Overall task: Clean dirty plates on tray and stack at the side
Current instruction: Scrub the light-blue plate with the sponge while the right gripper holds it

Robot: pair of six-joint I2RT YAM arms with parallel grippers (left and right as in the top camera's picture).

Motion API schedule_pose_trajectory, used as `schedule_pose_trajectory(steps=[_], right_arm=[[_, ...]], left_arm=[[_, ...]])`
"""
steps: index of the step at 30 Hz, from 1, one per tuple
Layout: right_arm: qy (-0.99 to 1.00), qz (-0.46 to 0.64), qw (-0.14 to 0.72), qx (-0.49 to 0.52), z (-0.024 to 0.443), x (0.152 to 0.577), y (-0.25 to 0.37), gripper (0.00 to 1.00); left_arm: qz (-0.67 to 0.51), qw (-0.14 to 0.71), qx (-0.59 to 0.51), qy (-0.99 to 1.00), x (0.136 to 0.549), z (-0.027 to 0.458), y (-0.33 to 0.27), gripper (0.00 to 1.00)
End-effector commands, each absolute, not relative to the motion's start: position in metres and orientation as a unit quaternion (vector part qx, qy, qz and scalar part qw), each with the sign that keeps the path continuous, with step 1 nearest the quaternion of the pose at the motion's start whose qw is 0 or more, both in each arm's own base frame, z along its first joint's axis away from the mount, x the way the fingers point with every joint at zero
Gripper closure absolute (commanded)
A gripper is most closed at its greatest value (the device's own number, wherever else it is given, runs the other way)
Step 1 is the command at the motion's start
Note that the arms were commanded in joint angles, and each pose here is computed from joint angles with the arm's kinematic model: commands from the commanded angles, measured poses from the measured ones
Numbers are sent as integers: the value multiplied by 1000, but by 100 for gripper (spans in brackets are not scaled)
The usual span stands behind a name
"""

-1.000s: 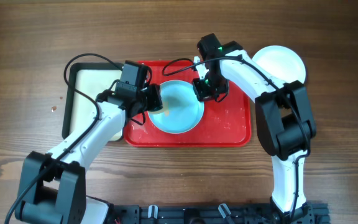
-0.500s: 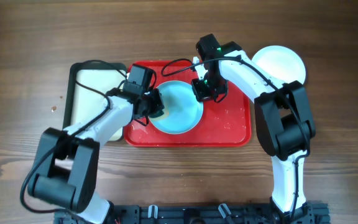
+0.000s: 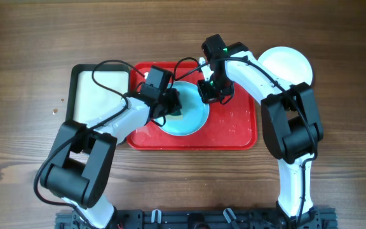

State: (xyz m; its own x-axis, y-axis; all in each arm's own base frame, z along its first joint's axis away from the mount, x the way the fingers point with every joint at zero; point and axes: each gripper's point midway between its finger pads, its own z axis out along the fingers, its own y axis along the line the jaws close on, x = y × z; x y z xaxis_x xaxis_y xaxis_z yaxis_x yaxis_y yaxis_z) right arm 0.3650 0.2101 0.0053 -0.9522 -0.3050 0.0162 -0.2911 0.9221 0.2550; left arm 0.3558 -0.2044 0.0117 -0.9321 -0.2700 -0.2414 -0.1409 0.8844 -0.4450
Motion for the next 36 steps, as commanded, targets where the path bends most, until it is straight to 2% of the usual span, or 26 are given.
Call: schedule_pose_trajectory(steps=[1,4,8,11,14,20,29,32,36], right_arm=[[-979,-125,40,159,-2,356,214,96],[-978,-125,41,160,-2,356,214,96],[-978,-125,40,161,-2,356,214,96],[-978,-125,40,161,-2,356,214,96],[-978,-125,40,161,-2,356,214,96],[-978,-126,39,161,-2,357,214,96],[-978,-126,39,161,-2,357,214,96],[-978,-126,39,161,-2,357,214,96],[-978,-126,39,162,-2,357,214,96]], left_arm=[[-289,84,-81,950,331,6,-239,96],[-301,97,-77,946,336,18,-240,96],[-316,162,-61,933,353,65,-228,96],[-303,219,-84,924,362,108,-201,96],[-264,244,-114,926,360,124,-171,96],[-187,193,-127,955,341,79,-159,96],[-97,143,-138,975,343,-7,-149,96],[-114,141,-134,974,349,-24,-159,96],[-221,98,-101,965,340,-21,-204,95]])
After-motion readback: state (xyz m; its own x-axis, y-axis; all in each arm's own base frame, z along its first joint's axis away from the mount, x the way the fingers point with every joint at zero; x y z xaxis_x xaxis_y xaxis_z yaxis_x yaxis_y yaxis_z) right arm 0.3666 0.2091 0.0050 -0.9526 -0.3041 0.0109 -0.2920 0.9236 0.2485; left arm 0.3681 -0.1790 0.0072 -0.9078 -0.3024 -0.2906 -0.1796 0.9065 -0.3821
